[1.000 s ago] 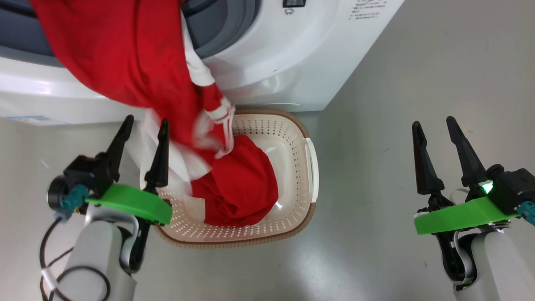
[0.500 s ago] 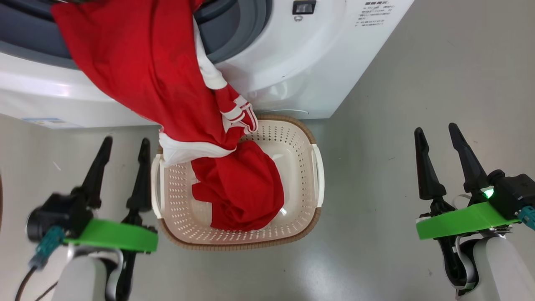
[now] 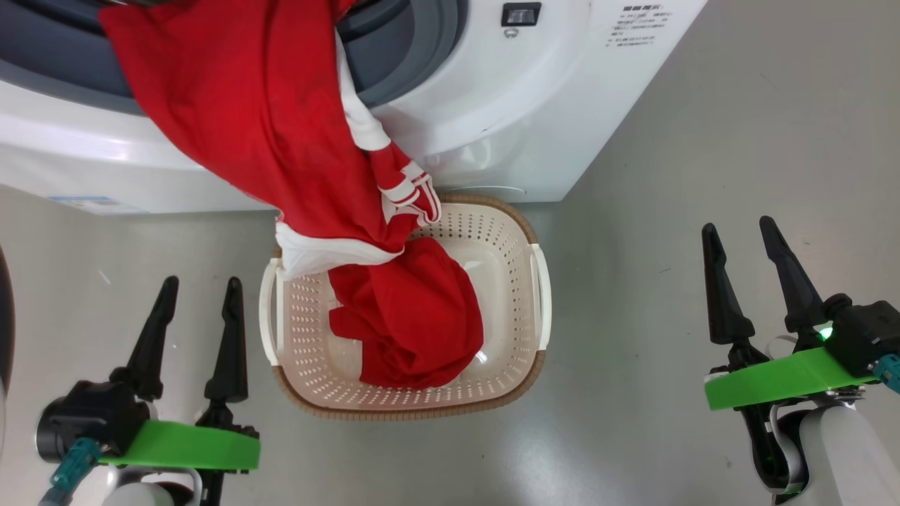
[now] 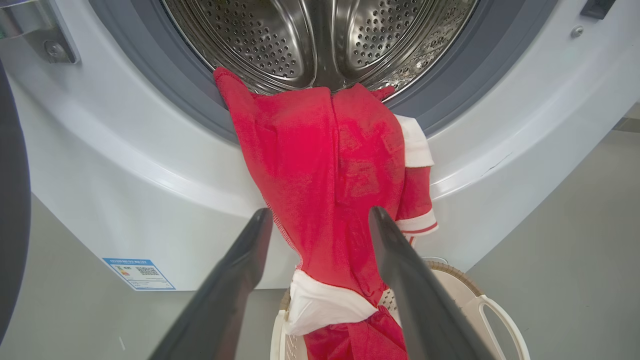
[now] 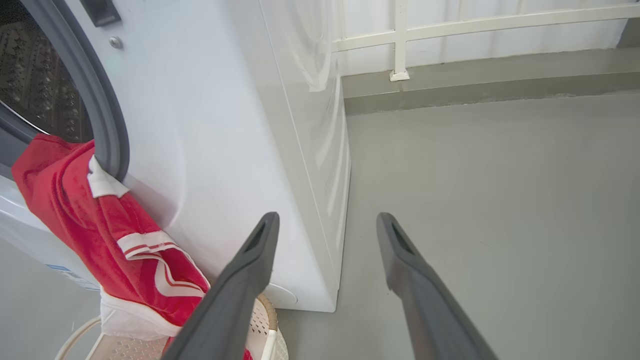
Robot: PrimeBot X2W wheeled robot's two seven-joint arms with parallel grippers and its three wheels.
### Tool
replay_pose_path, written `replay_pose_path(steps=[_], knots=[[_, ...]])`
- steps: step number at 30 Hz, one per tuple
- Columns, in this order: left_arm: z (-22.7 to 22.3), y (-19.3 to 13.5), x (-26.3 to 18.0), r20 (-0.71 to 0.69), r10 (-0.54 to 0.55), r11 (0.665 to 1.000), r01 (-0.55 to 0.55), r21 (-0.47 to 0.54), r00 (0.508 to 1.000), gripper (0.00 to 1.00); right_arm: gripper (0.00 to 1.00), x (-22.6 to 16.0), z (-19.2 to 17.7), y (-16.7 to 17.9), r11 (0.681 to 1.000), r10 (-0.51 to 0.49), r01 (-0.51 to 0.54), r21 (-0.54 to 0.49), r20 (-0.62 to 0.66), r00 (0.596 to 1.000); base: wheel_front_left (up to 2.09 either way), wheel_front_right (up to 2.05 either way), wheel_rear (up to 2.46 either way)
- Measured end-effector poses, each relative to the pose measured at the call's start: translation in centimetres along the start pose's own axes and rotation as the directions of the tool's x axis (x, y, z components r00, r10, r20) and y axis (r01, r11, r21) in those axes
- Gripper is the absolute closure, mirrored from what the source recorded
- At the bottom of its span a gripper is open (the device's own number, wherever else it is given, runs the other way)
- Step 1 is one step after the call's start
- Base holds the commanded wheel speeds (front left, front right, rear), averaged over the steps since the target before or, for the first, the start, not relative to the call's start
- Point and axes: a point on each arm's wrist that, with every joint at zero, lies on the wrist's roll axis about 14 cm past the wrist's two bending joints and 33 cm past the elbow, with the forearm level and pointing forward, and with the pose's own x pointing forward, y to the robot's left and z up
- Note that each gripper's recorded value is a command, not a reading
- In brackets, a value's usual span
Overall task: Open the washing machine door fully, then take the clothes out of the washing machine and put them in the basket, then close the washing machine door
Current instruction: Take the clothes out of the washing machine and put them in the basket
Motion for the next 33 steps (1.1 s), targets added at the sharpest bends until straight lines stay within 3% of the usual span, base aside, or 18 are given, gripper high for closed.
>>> replay_pose_path(steps=[8,19,33], knots=[[-0.1,-0.9,0.5,-0.002,-0.025,1.000,0.025,-0.007,1.000,0.00,0.00,0.1,-0.3,-0.1,1.000,-0.001,0.001,-0.004,-0.008,1.000,0.00,0.00,0.00],[-0.3,-7.5,4.8,-0.003,-0.224,0.974,0.224,-0.044,0.975,0.00,0.00,0.5,-1.2,-0.4,1.000,-0.008,0.008,-0.004,-0.027,1.000,0.00,0.00,0.00],[-1.0,-11.5,10.3,-0.048,-0.298,0.953,0.294,-0.075,0.953,0.00,0.00,0.0,-1.7,-1.4,0.999,-0.031,0.031,-0.011,-0.042,0.999,0.00,0.00,0.00]])
